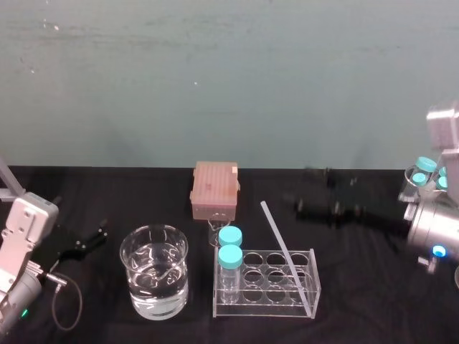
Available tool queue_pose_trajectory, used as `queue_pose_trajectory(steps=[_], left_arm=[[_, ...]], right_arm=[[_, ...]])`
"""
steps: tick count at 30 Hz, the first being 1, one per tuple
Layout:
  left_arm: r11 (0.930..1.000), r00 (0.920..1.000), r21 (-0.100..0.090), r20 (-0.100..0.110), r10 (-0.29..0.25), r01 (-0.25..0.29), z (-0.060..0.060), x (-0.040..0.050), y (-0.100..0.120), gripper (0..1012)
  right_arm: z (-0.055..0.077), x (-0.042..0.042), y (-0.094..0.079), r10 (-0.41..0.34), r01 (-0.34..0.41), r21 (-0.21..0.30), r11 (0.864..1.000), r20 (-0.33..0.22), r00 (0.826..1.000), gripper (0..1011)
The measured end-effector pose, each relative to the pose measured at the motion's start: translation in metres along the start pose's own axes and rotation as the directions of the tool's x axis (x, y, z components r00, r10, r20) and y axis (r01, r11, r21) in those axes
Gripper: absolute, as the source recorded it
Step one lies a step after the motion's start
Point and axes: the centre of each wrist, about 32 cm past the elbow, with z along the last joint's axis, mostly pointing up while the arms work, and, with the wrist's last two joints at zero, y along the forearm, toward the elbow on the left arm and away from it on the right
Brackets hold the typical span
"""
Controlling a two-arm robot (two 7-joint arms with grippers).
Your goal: Pick up the stirring rod with one hand, then place it down.
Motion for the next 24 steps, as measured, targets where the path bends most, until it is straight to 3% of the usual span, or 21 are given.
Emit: queue_pose_trajectory(steps=[2,3,6,8,9,12,13,15,16,17,18,19,20,24], left_arm=[[1.0000,1.0000,0.000,0.000,0.000,0.000,0.000,0.0000,0.000,1005],[1.0000,1.0000,0.000,0.000,0.000,0.000,0.000,0.0000,0.000,1005],[1.0000,1.0000,0.000,0.000,0.000,0.000,0.000,0.0000,0.000,1005],[1.0000,1.0000,0.000,0.000,0.000,0.000,0.000,0.0000,0.000,1005],[1.0000,1.0000,0.000,0.000,0.000,0.000,0.000,0.0000,0.000,1005],[1.0000,1.0000,0.000,0.000,0.000,0.000,0.000,0.0000,0.000,1005],[1.0000,1.0000,0.000,0.000,0.000,0.000,0.000,0.0000,0.000,1005],[1.0000,1.0000,0.000,0.000,0.000,0.000,0.000,0.0000,0.000,1005],[1.0000,1.0000,0.000,0.000,0.000,0.000,0.000,0.0000,0.000,1005],[1.0000,1.0000,0.000,0.000,0.000,0.000,0.000,0.0000,0.000,1005],[1.0000,1.0000,0.000,0.000,0.000,0.000,0.000,0.0000,0.000,1005],[1.0000,1.0000,0.000,0.000,0.000,0.000,0.000,0.0000,0.000,1005],[1.0000,1.0000,0.000,0.000,0.000,0.000,0.000,0.0000,0.000,1005],[1.0000,1.0000,0.000,0.000,0.000,0.000,0.000,0.0000,0.000,1005]], right_arm=[[0.009,0.0007,0.002,-0.023,0.023,0.042,0.999,0.010,1.000,1003],[0.017,0.0012,0.004,-0.057,0.055,0.083,0.995,0.023,0.998,1003],[0.028,0.0015,0.007,-0.120,0.114,0.141,0.983,0.038,0.992,1003],[0.036,0.0013,0.011,-0.205,0.192,0.199,0.961,0.049,0.977,1003],[0.040,0.0008,0.014,-0.266,0.247,0.236,0.940,0.052,0.963,1003],[0.042,-0.0006,0.020,-0.363,0.337,0.280,0.899,0.049,0.930,1003],[0.041,-0.0013,0.024,-0.424,0.394,0.294,0.871,0.043,0.905,1003],[0.039,-0.0019,0.028,-0.477,0.446,0.299,0.843,0.034,0.878,1003],[0.036,-0.0022,0.031,-0.521,0.489,0.297,0.820,0.032,0.853,1003],[0.036,-0.0022,0.031,-0.521,0.489,0.297,0.820,0.032,0.853,1003],[0.030,-0.0024,0.033,-0.560,0.528,0.289,0.798,0.032,0.828,1003],[0.028,-0.0024,0.034,-0.572,0.541,0.285,0.791,0.031,0.820,1003],[0.022,-0.0025,0.035,-0.598,0.571,0.270,0.775,0.023,0.801,1003],[0.010,-0.0025,0.037,-0.640,0.622,0.229,0.749,0.006,0.768,1003]])
